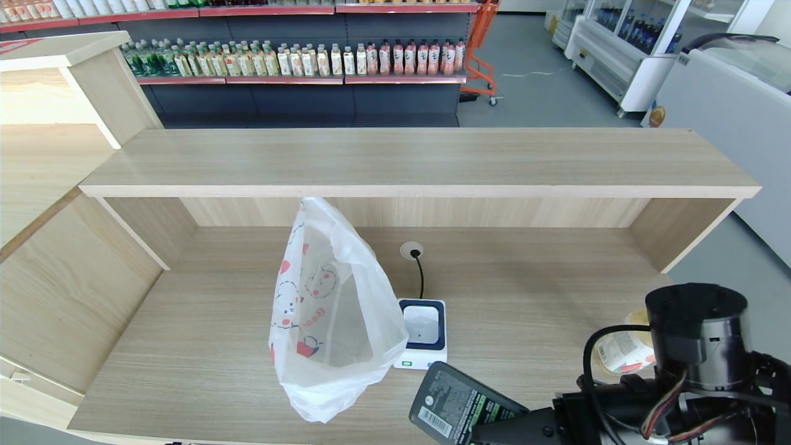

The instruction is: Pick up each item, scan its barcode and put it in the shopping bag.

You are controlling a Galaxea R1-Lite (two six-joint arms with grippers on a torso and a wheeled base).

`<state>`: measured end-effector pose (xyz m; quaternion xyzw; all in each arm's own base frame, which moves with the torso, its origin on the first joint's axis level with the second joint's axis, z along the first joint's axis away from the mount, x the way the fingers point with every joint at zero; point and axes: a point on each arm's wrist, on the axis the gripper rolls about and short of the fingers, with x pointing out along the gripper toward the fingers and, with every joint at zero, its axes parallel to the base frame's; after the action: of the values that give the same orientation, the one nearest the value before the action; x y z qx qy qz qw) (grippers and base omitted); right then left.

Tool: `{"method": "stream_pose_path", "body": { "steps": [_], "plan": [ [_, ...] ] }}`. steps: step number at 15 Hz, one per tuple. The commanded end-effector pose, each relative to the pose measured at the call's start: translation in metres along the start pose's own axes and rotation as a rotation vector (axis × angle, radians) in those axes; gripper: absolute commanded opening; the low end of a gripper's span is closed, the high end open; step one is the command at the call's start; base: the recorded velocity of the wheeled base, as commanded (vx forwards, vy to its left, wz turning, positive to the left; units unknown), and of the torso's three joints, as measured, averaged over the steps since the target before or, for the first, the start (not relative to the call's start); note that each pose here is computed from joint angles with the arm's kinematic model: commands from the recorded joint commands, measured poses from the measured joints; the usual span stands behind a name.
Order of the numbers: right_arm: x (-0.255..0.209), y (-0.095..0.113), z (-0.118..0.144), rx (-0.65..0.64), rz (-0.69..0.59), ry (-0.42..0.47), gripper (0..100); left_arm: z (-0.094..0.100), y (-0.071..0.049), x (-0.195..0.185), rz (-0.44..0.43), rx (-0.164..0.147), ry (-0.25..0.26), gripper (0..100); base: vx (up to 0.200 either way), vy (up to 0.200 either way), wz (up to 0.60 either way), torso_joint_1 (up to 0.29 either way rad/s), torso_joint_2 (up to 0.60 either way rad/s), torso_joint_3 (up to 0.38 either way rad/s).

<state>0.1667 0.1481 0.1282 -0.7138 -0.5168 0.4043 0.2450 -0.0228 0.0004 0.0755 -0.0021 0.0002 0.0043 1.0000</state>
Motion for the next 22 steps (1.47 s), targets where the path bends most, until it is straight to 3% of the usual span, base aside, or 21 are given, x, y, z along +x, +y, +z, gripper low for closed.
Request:
{"method": "stream_pose_path", "body": {
  "steps": [1, 5, 17, 22],
  "plan": [
    [0.009, 0.008, 0.001, 0.013, 0.007, -0.018, 0, 0.000, 0.000, 0.000, 0.001, 0.000, 0.000, 100, 0.000, 0.000, 0.00, 0.000, 0.00, 0.000],
    [0.017, 0.011, -0.008, -0.034, -0.027, 0.026, 0, 0.000, 0.000, 0.000, 0.001, 0.000, 0.000, 100, 0.000, 0.000, 0.00, 0.000, 0.00, 0.000],
    [0.035, 0.029, -0.019, -0.041, -0.065, 0.026, 0, 0.000, 0.000, 0.000, 0.001, 0.000, 0.000, 100, 0.000, 0.000, 0.00, 0.000, 0.00, 0.000],
    [0.034, 0.027, -0.020, -0.048, -0.073, 0.030, 0, 0.000, 0.000, 0.000, 0.001, 0.000, 0.000, 100, 0.000, 0.000, 0.00, 0.000, 0.00, 0.000]
  ]
}}
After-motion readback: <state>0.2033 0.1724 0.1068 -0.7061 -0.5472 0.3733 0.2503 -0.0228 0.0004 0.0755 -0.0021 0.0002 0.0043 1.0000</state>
